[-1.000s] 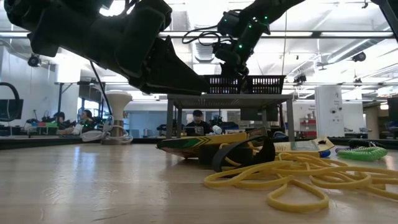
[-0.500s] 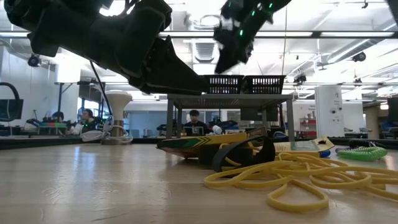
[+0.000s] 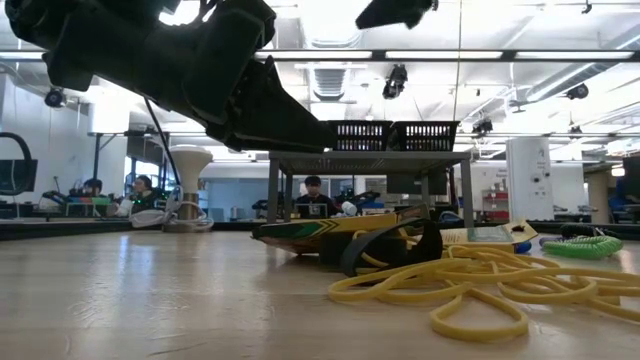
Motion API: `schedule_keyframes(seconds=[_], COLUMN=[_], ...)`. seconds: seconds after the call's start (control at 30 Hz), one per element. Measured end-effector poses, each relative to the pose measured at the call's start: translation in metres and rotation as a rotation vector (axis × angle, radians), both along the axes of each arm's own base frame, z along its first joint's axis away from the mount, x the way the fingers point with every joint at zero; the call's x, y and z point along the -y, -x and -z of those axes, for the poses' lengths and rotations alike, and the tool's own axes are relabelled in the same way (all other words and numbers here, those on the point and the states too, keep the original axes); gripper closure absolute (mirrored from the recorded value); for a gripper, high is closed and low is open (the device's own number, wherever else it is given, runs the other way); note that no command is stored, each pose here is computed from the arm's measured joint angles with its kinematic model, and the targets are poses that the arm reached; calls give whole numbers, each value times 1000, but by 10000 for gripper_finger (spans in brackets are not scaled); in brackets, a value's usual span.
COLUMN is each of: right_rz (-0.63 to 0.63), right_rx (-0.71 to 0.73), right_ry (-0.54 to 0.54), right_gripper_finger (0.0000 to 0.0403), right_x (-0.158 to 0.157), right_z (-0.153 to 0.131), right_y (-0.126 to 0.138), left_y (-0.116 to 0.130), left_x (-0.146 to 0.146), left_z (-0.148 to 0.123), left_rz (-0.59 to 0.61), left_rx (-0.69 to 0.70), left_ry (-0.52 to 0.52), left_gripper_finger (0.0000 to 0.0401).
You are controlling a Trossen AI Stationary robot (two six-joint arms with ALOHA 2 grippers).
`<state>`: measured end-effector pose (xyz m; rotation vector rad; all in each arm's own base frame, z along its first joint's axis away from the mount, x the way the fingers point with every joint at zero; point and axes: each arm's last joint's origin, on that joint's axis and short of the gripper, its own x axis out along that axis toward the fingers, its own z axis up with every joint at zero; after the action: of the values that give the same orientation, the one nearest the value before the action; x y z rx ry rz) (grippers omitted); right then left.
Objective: Pick & Place Office Desk Supplies
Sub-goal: Put the black rubber band into the left black bin on the shelf
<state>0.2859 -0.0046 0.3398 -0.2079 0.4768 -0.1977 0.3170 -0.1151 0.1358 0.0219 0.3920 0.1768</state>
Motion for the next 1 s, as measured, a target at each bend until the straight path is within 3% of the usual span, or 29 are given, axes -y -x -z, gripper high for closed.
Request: schedule_keyframes(seconds=[0.27,0.5,0.73,1.0], right_rz=[-133,-279,-294,-320], right_rx=[153,209,124,19], right_ry=[-145,-212,-237,-259], right_gripper_finger=[376,376,376,376], right_x=[-60,-105,-139,-168], right_z=[86,138,172,201], right_y=[30,46,47,37], left_y=[0,0,-1,-2], left_x=[0,0,1,39], left_z=[0,0,-1,-18], left_rz=[0,0,9,192], left_rx=[0,3,7,16], left_ry=[0,0,4,-3], left_gripper_finger=[204,204,204,204])
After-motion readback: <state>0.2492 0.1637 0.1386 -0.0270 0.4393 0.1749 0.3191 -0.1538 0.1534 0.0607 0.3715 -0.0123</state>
